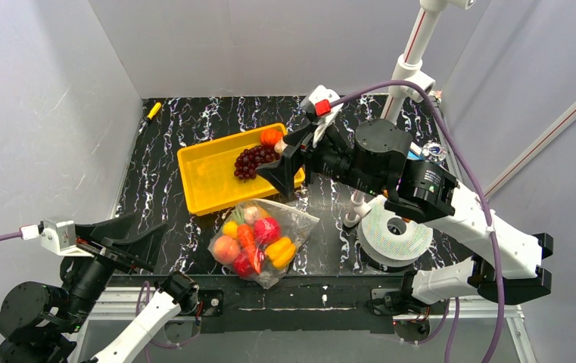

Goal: Place the food in the zip-top bag and seal the zipper
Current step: Reset both arms

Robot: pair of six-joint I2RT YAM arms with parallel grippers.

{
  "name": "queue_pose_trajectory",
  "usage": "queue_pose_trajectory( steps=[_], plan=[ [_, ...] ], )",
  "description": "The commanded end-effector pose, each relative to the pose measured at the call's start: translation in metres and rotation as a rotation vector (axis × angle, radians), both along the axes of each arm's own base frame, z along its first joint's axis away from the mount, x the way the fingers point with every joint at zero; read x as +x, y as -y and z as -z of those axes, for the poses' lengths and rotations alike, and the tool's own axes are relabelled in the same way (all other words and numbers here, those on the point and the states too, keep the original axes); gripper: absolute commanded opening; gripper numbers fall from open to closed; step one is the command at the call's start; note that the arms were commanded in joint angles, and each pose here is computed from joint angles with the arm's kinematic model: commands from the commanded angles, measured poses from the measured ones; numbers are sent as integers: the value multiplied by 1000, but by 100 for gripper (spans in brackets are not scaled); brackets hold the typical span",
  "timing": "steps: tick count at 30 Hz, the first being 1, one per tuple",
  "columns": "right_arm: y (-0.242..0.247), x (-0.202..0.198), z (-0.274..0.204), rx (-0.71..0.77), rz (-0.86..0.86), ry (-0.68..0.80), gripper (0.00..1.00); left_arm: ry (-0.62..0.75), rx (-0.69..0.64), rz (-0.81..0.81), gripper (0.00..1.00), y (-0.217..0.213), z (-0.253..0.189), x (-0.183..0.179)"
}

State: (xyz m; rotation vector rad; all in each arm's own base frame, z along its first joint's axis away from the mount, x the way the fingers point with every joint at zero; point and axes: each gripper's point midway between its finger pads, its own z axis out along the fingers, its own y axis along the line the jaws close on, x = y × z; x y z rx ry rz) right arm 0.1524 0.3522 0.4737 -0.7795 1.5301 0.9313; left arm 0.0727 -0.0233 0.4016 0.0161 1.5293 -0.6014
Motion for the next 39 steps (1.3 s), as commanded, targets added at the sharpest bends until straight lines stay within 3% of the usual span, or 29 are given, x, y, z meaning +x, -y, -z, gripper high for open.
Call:
queue_pose_trajectory(
  steps=[1,18,39],
  plan=[
    [13,-3,-36,89,2,46,100,7,3,14,93,3,-4,0],
    [74,-22,-81,210,47,29,100,-5,18,35,94,13,-2,8],
    [65,-23,-75,200,27,20,100,-3,19,40,94,12,-3,5]
  ],
)
